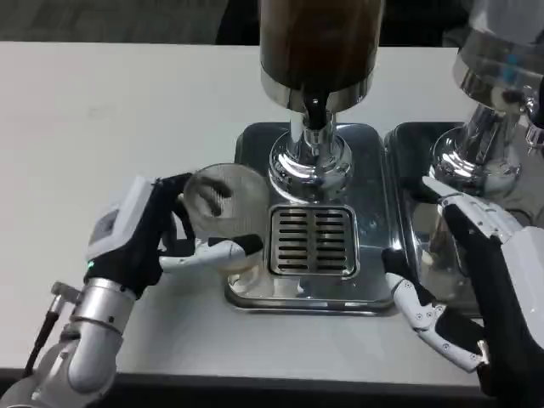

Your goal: Grasp the cup under the faucet to collect the drink, then remove the cup.

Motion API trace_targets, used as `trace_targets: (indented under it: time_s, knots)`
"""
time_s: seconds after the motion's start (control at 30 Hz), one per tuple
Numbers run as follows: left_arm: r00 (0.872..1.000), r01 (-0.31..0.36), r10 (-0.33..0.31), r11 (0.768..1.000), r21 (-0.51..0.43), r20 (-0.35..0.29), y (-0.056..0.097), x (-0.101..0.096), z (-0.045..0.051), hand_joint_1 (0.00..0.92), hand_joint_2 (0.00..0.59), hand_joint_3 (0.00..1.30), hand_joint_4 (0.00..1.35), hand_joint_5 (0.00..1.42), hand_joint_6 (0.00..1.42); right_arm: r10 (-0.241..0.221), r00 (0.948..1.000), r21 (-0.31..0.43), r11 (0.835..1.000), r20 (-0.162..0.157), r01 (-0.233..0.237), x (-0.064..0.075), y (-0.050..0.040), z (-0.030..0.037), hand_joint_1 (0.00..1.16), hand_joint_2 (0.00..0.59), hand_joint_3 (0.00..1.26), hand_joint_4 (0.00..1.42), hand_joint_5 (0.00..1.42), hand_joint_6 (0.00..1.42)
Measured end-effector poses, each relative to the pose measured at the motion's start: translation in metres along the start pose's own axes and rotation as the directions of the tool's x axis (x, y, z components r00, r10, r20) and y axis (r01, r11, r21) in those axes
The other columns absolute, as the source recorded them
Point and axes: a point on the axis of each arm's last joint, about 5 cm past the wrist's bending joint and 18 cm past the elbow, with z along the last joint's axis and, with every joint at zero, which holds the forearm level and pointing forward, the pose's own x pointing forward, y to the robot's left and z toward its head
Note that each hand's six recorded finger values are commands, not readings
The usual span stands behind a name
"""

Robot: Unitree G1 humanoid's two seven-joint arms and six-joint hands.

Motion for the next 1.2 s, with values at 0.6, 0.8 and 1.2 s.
trace_targets:
  time_s: [0.6,0.8,1.2]
  knots:
    - [0.992,0.125,-0.126,0.990,0.070,0.022,-0.011,0.033,0.0203,0.630,0.005,0.61,0.64,0.88,1.12,-0.051,0.9981,0.019,0.998,-0.035,0.051,-0.009,0.0068,0.0074,0.54,0.429,0.25,0.26,0.21,0.15]
    - [0.987,0.150,-0.154,0.984,0.093,0.037,-0.012,0.037,0.0230,0.492,0.065,0.53,0.52,0.76,0.89,-0.063,0.9974,0.020,0.998,-0.035,0.064,-0.010,0.0082,0.0091,0.54,0.430,0.25,0.26,0.21,0.16]
    - [0.976,0.202,-0.212,0.968,0.148,0.056,-0.017,0.041,0.0279,0.291,0.098,0.38,0.36,0.48,0.45,-0.069,0.9968,0.039,0.997,-0.041,0.071,-0.012,0.0129,0.0147,0.53,0.431,0.27,0.27,0.22,0.16]
